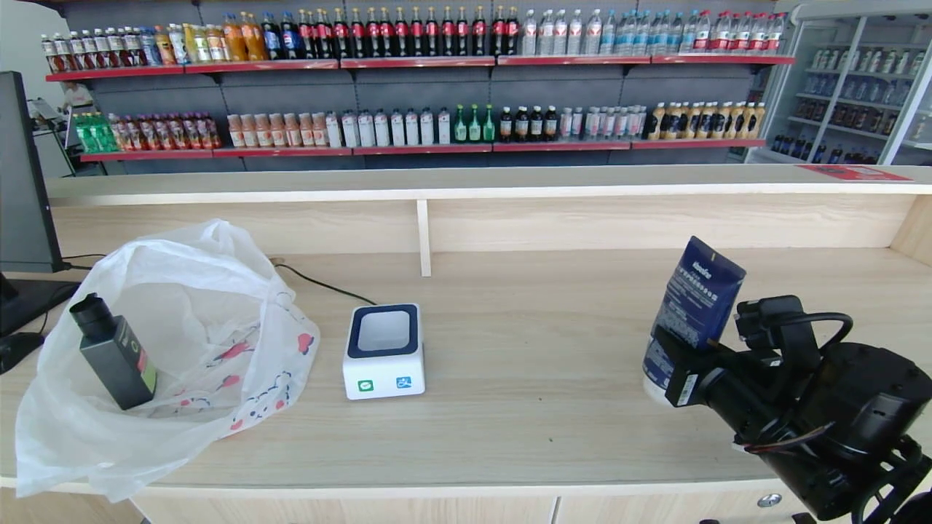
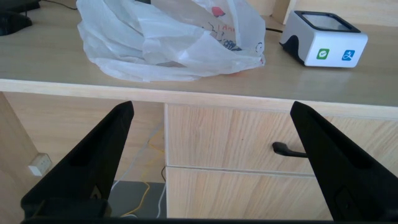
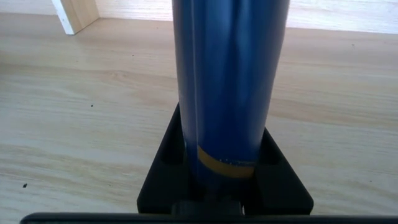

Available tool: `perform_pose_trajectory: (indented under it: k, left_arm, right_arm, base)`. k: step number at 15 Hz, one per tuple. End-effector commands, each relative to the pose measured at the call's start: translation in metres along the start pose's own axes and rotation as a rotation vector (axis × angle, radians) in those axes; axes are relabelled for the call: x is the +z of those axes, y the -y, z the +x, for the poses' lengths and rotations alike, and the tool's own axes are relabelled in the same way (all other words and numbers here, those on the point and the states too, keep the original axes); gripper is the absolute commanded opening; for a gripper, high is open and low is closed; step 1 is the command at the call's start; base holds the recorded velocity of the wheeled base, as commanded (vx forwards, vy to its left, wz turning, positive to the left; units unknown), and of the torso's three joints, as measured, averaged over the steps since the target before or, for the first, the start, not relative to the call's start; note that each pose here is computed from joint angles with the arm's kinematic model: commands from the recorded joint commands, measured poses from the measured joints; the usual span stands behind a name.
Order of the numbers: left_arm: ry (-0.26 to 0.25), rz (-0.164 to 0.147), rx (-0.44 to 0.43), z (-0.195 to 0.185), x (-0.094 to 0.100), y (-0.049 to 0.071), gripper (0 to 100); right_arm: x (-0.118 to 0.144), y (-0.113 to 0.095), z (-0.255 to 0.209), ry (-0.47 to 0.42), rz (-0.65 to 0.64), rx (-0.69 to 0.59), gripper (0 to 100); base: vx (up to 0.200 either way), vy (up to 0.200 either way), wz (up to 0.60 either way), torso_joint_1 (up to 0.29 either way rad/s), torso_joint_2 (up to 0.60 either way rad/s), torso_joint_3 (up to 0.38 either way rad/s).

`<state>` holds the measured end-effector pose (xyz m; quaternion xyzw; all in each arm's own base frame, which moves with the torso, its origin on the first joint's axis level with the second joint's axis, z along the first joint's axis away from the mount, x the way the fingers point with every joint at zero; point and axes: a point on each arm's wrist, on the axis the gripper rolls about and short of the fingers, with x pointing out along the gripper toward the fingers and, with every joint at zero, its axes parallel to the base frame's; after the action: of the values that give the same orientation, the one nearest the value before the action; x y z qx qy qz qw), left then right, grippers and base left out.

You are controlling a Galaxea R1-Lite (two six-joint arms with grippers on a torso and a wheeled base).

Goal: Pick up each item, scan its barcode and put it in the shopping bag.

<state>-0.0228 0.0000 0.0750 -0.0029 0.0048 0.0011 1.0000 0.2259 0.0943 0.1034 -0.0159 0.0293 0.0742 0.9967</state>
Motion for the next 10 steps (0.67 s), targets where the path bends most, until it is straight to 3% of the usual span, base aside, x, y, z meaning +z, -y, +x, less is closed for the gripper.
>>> perform_pose_trajectory:
  k: [1, 3, 4, 10]
  left_arm:
    - [0.000, 0.000, 0.001, 0.0000, 0.0000, 0.0000, 100]
    - [0.000, 0.000, 0.001, 0.0000, 0.0000, 0.0000, 100]
    - [0.000, 0.000, 0.001, 0.0000, 0.0000, 0.0000, 100]
    - [0.000, 0.000, 0.001, 0.0000, 0.0000, 0.0000, 100]
  right_arm:
    - [-0.0021, -0.0001, -0.0001, -0.012, -0.004, 0.001, 0]
    - [-0.0022, -0.0002, -0.0009, -0.013, -0.004, 0.002, 0]
    - [-0.0029, 0.0006, -0.0025, -0.017, -0.005, 0.001, 100]
    - [-0.0013, 0.0005, -0.0021, -0.010, -0.003, 0.001, 100]
  base:
    - [0.000, 0.000, 0.00, 0.000, 0.00, 0.000]
    - [0.000, 0.000, 0.00, 0.000, 0.00, 0.000]
    - [0.000, 0.000, 0.00, 0.000, 0.00, 0.000]
    - [0.000, 0.000, 0.00, 0.000, 0.00, 0.000]
